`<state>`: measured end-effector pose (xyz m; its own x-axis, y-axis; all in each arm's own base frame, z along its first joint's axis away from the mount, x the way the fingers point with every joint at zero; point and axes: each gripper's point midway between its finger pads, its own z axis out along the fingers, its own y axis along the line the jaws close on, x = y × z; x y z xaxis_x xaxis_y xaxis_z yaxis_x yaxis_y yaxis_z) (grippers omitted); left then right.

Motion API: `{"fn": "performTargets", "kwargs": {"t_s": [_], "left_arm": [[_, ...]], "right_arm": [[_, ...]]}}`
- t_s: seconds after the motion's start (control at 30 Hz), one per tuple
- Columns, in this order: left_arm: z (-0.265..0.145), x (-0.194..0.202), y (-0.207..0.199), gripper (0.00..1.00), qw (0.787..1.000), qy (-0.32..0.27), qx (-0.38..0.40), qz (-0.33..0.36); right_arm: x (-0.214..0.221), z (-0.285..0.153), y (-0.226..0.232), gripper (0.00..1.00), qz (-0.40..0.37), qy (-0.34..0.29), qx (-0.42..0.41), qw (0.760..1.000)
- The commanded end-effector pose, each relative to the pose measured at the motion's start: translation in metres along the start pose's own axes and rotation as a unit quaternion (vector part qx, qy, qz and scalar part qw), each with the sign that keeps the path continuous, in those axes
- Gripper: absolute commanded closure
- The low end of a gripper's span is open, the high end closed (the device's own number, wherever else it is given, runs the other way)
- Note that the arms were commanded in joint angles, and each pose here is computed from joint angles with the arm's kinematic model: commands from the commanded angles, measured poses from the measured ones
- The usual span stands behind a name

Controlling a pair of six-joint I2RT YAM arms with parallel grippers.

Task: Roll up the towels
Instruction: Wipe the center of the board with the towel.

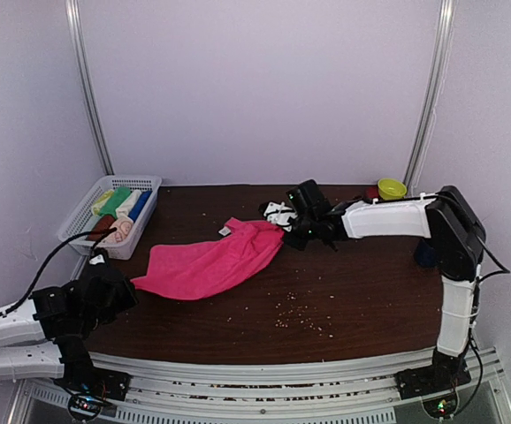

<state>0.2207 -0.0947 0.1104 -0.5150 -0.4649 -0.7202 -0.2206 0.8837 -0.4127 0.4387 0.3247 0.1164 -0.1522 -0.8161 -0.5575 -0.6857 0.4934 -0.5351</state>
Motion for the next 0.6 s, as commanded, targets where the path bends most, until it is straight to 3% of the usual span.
{"fn": "performTargets", "kwargs": {"t_s": [0.0, 0.17, 0.3, 0.47, 0.57], "left_arm": [[-0.021, -0.045, -0.026, 1.0, 0.999, -0.049, 0.02, 0.002], [-0.047, -0.083, -0.051, 1.0, 0.996, -0.078, 0.052, -0.008], [-0.058, -0.089, -0.065, 1.0, 0.993, -0.07, 0.09, -0.016], [-0.047, -0.044, -0.096, 1.0, 0.981, 0.012, 0.193, -0.018], [-0.035, -0.005, -0.108, 1.0, 0.971, 0.066, 0.229, -0.014]], "right_arm": [[0.016, -0.049, -0.052, 1.0, -0.025, 0.029, 0.046, 0.998], [0.058, -0.111, -0.087, 1.0, -0.046, 0.066, 0.066, 0.995], [0.084, -0.165, -0.078, 1.0, -0.083, 0.079, 0.027, 0.993], [0.084, -0.225, -0.048, 1.0, -0.078, 0.015, -0.029, 0.996], [0.097, -0.231, -0.033, 1.0, -0.061, 0.009, -0.04, 0.997]]}}
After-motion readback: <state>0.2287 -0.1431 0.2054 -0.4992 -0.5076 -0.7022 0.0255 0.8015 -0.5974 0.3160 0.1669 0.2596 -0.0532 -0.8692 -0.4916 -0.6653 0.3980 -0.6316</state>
